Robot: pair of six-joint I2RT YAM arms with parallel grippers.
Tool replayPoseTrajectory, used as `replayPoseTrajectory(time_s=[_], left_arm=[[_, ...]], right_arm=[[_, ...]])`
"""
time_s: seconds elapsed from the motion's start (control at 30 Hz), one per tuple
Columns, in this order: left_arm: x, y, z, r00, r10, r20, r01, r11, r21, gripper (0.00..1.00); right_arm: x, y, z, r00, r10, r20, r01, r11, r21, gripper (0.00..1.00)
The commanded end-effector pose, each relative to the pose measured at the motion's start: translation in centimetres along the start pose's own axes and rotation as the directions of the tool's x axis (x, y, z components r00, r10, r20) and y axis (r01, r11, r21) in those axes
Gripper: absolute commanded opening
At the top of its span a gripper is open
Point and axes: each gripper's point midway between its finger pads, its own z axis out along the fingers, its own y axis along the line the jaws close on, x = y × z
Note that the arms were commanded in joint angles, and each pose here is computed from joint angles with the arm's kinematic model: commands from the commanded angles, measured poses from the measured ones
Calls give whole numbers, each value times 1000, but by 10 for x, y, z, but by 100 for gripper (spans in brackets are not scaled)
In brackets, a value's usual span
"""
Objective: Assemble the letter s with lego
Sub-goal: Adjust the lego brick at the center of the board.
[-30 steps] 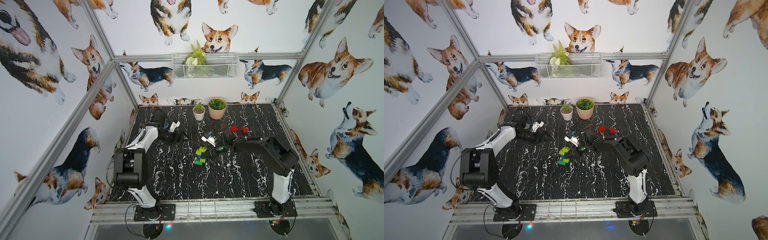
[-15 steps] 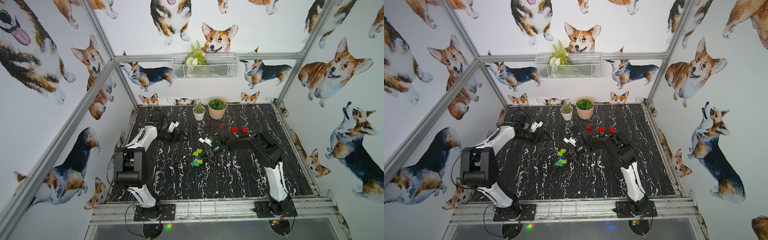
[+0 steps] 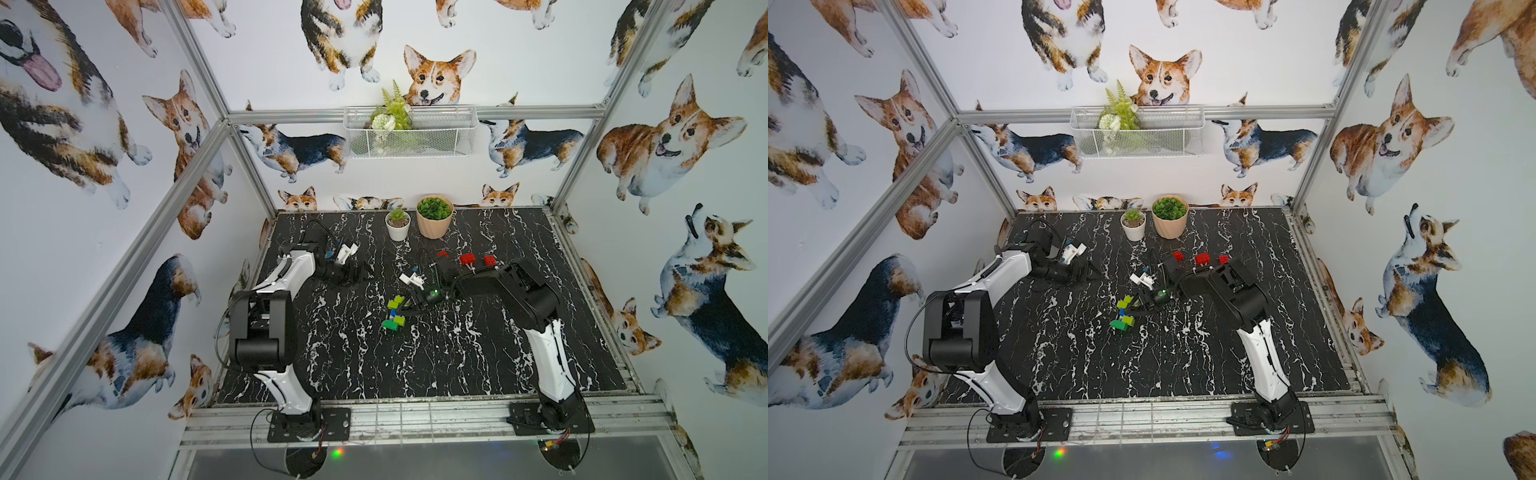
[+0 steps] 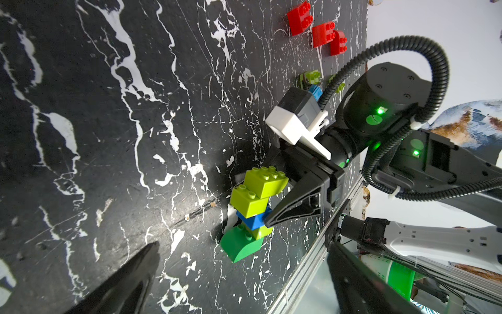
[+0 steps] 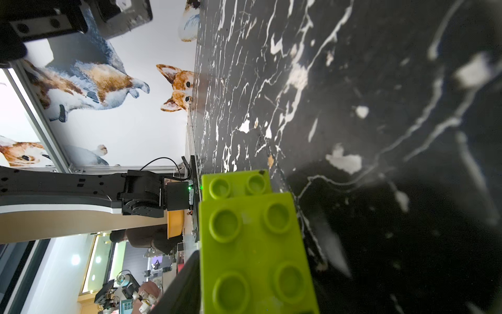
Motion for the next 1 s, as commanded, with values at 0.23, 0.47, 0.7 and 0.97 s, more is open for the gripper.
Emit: replayPoseTrajectory(time_s=[0.23,0.47,0.7,0.97], left_arm=[[-2,-3,0,1000,6,2,-6,1000,25,99],[-2,-3,0,1000,4,2,-4,1000,25,100],[-2,-2,1,1000,4,-4,-3,1000,22,100],[-2,-2,1,1000,4,-3,-4,1000,22,100]], right_arm=[[-4,-21,-18,996,73,44,-76,994,79,69],[-18,-25,-32,995,61,77,-70,990,120,74],[-32,-37,-36,993,73,95,-88,982,166,75],[-27,-61,-52,991,87,103,-115,943,312,80]])
